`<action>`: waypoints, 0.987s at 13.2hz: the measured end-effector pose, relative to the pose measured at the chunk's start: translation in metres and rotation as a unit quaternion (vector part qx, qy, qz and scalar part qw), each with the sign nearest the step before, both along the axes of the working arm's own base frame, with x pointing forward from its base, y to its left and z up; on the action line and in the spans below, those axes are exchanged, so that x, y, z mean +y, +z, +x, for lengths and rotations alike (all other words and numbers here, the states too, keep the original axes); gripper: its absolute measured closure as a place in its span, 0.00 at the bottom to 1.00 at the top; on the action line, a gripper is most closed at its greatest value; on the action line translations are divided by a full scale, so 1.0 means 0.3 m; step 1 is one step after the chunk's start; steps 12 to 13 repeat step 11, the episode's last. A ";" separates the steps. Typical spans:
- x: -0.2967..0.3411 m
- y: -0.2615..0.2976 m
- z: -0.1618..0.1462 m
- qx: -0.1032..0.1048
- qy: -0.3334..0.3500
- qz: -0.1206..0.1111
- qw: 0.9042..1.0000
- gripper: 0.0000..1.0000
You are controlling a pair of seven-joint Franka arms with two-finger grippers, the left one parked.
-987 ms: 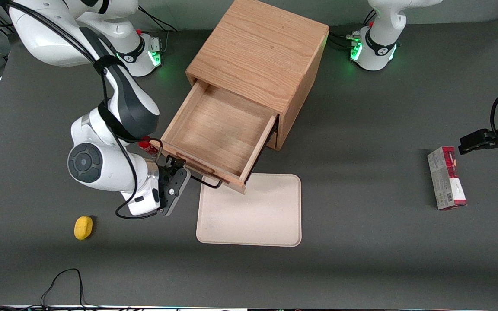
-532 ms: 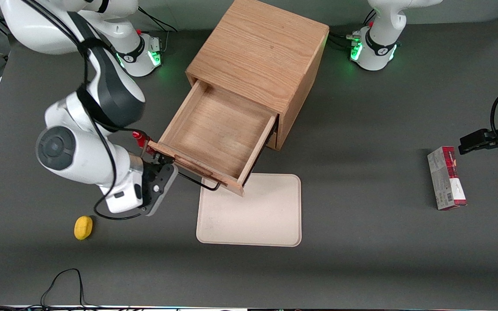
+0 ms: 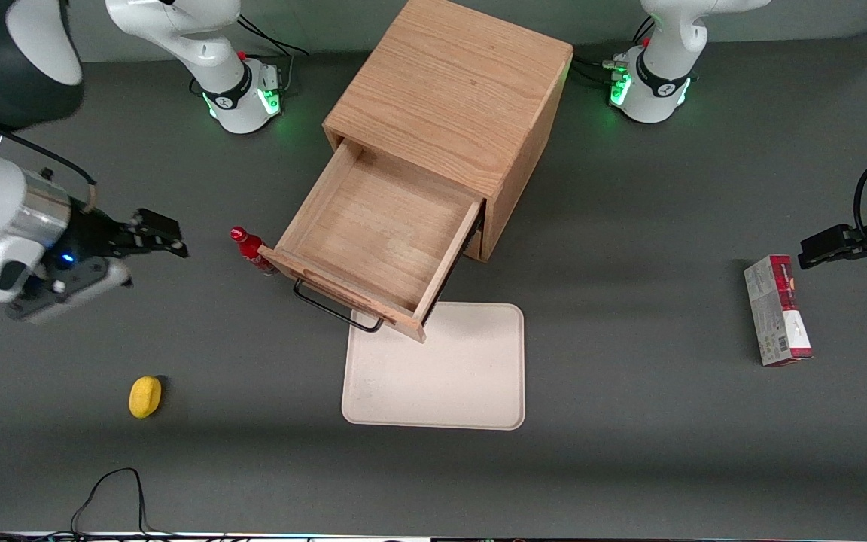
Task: Open upper drawer
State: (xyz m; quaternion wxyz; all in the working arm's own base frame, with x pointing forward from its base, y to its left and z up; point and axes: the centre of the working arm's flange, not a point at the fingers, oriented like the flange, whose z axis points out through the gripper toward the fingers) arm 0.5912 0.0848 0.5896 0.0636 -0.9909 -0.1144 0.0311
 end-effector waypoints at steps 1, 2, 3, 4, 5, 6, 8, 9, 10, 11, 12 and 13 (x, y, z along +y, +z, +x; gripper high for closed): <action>-0.048 0.015 -0.080 0.005 -0.036 -0.014 0.999 0.00; -0.081 0.037 -0.166 0.003 -0.053 -0.036 0.998 0.00; -0.101 0.061 -0.244 -0.002 -0.062 -0.052 0.997 0.00; -0.121 0.082 -0.309 -0.007 -0.071 -0.059 0.996 0.00; -0.150 0.093 -0.346 -0.010 -0.080 -0.058 0.995 0.00; -0.174 0.096 -0.357 -0.016 -0.087 -0.056 0.995 0.00; -0.174 0.088 -0.348 -0.021 -0.087 -0.055 0.994 0.00; -0.165 0.080 -0.341 -0.022 -0.085 -0.055 0.995 0.00; -0.160 0.074 -0.336 -0.023 -0.084 -0.055 0.995 0.00; -0.158 0.070 -0.333 -0.022 -0.084 -0.055 0.995 0.00; -0.158 0.070 -0.333 -0.022 -0.084 -0.055 0.995 0.00; -0.158 0.070 -0.333 -0.022 -0.084 -0.055 0.995 0.00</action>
